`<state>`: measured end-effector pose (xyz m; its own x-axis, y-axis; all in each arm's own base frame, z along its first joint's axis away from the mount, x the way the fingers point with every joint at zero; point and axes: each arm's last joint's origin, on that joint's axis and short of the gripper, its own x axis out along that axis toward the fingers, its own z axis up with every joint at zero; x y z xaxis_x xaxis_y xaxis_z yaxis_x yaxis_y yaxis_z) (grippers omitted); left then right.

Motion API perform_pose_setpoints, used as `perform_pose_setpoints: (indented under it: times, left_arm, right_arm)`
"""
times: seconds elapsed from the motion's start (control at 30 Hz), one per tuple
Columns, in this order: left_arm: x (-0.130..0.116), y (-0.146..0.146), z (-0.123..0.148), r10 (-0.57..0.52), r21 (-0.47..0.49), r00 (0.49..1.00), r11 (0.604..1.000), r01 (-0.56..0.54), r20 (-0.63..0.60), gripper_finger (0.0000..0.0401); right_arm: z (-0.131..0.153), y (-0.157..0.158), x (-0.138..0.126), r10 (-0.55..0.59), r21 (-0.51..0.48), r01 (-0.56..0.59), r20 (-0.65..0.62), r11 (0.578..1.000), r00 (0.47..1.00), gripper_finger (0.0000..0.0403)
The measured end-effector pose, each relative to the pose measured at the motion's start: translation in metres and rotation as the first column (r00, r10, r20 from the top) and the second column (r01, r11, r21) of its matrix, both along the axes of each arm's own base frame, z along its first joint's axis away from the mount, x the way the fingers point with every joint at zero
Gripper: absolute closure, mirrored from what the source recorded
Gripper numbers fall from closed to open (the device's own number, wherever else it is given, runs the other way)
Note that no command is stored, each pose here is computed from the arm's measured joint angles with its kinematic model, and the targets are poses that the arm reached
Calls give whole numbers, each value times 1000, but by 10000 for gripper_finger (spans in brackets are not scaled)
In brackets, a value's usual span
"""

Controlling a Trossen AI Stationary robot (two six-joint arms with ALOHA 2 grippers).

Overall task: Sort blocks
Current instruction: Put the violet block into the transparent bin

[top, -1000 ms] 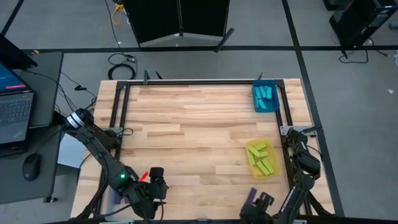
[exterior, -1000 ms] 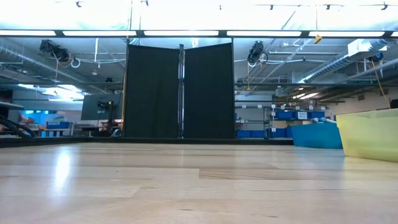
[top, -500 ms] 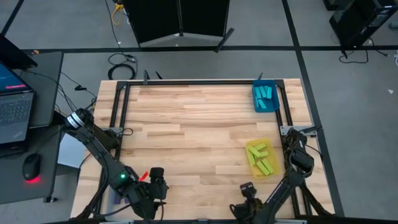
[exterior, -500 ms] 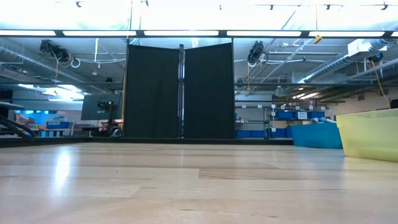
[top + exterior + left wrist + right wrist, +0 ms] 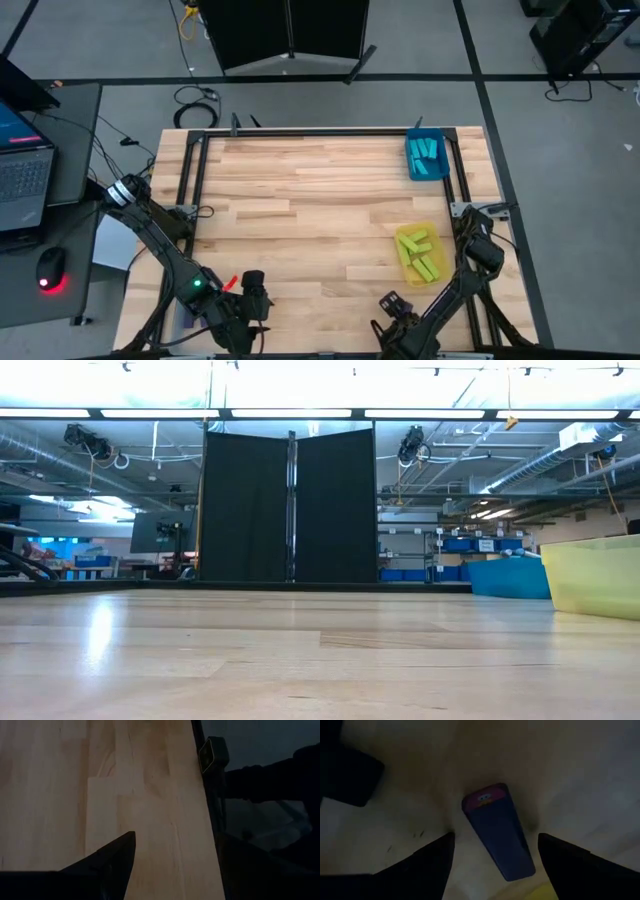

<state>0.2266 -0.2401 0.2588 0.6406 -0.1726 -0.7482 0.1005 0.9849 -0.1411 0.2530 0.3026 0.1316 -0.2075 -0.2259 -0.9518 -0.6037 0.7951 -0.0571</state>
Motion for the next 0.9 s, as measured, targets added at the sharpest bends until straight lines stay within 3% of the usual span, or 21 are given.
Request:
perform_pose_setpoints:
  times: [0.2, 0.57, 0.9]
  left_arm:
    - [0, 0, 0, 13, -8, 1000, 1000, -13, -1, 121]
    - [0, 0, 0, 20, -2, 1000, 1000, -20, 6, 121]
    - [2, -1, 2, 16, 12, 999, 1000, -17, 51, 121]
  right_arm:
    - [2, -11, 4, -26, 64, 24, 22, 998, 999, 137]
    - [-6, -15, 5, -49, 64, 45, 66, 997, 997, 279]
    - [1, -13, 9, -113, 37, 109, 105, 993, 988, 287]
